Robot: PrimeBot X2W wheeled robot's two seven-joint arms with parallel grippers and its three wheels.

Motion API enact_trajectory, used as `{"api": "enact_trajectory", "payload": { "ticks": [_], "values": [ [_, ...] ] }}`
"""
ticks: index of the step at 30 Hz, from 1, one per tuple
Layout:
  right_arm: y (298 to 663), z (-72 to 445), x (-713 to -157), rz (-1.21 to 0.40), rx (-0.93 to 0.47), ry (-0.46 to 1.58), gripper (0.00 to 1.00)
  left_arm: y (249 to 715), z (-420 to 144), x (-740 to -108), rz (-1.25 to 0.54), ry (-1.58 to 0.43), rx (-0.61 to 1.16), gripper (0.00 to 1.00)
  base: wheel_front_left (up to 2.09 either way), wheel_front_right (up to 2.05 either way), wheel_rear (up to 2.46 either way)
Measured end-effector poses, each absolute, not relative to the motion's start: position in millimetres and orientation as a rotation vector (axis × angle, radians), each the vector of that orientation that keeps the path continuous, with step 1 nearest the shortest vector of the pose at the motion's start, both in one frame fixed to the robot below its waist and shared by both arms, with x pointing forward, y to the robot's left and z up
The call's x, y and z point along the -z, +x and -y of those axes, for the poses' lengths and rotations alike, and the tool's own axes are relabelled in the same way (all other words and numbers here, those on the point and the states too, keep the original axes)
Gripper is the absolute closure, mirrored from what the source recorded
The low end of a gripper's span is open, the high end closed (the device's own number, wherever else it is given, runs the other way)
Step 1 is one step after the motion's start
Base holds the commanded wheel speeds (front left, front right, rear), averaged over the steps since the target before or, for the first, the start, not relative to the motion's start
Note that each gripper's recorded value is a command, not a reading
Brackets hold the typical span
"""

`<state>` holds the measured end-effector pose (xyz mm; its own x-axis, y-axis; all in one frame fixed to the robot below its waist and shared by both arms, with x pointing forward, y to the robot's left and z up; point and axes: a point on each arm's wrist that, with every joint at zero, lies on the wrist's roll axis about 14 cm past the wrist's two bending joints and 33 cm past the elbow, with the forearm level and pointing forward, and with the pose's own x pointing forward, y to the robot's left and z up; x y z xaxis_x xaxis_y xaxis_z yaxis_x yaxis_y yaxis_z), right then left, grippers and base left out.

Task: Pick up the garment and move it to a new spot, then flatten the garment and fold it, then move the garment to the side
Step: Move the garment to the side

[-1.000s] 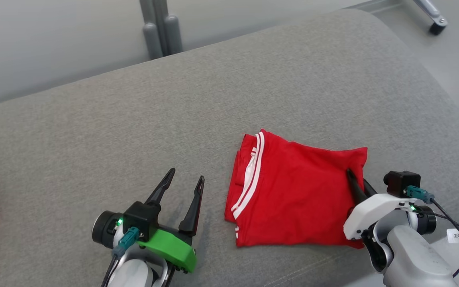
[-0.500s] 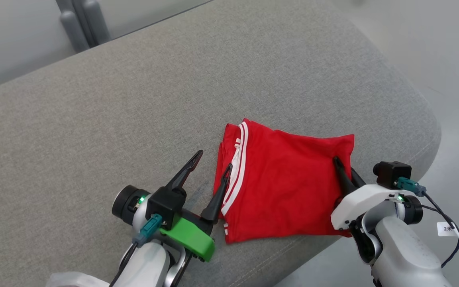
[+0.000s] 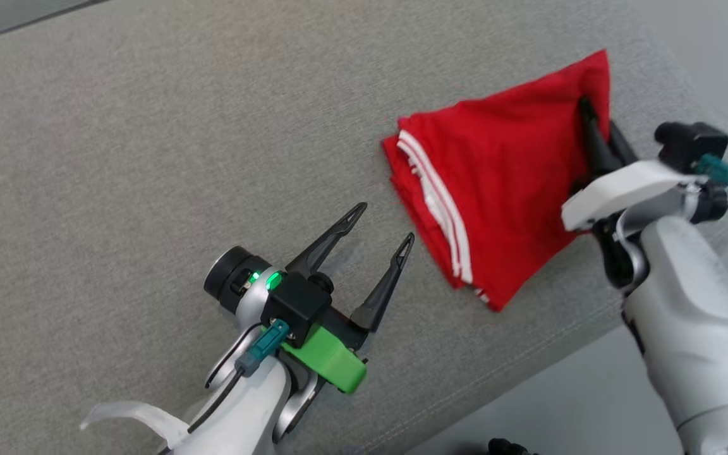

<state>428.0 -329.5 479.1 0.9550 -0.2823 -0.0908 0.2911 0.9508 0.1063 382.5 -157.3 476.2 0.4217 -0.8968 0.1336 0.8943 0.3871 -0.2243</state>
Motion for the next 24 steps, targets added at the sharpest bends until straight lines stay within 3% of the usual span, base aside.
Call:
{"api": "enact_trajectory", "payload": {
  "ticks": [7, 18, 24],
  "values": [
    [484, 375, -511, -0.014, 0.329, 0.009, 1.00, 394, 138, -455, -0.037, -0.256, 1.107, 0.00, 0.00, 0.00, 0.00],
    [537, 417, -488, -0.120, 0.382, -0.136, 1.00, 418, 94, -430, -0.067, -0.222, 0.975, 0.00, 0.00, 0.00, 0.00],
    [536, 442, -471, -0.182, 0.442, -0.182, 1.00, 424, 80, -425, -0.073, -0.214, 0.932, 0.00, 0.00, 0.00, 0.00]
  ]
}}
